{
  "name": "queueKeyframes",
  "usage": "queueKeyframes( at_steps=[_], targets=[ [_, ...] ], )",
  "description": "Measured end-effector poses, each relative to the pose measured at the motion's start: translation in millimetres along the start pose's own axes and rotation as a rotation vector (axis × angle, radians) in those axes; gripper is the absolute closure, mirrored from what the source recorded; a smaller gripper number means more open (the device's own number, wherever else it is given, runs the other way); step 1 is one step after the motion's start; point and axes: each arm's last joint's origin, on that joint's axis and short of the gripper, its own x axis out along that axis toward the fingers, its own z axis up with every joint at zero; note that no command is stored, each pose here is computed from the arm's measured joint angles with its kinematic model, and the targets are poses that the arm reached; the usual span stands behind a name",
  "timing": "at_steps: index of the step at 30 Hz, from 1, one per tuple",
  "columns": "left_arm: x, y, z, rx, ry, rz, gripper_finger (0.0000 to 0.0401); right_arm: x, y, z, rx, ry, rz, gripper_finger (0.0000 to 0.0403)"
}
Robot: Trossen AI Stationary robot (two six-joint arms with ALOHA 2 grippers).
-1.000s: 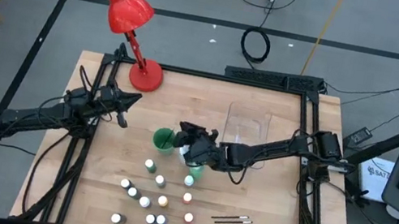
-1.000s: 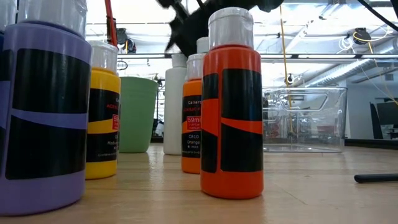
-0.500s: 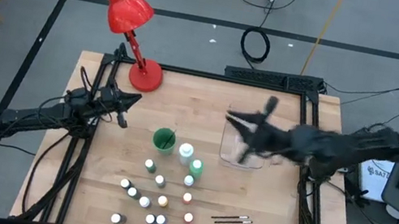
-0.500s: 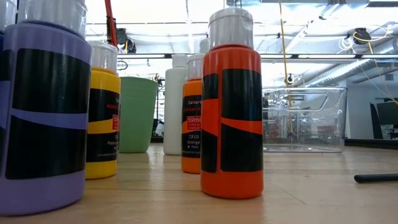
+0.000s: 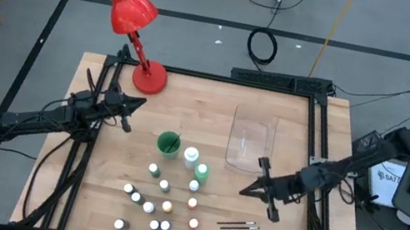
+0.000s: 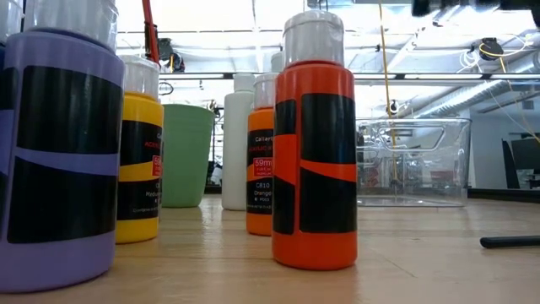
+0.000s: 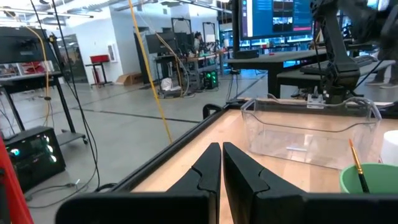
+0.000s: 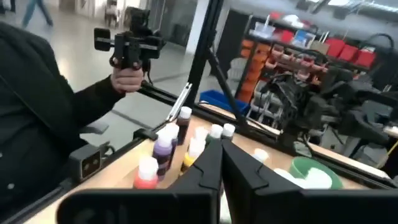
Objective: Pick & Place Paint Supplies
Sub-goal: Put the top gold paintbrush into the green cup
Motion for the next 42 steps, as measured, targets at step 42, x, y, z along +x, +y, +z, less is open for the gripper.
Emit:
queueKeyframes(
  at_steps=[42],
  targets=[
    [0.0,-1.0,-2.2,-0.059,0.020,-0.027,0.0380,-44.2,12.4,-70.3,-0.241,0.066,0.048,0.0399]
  ],
)
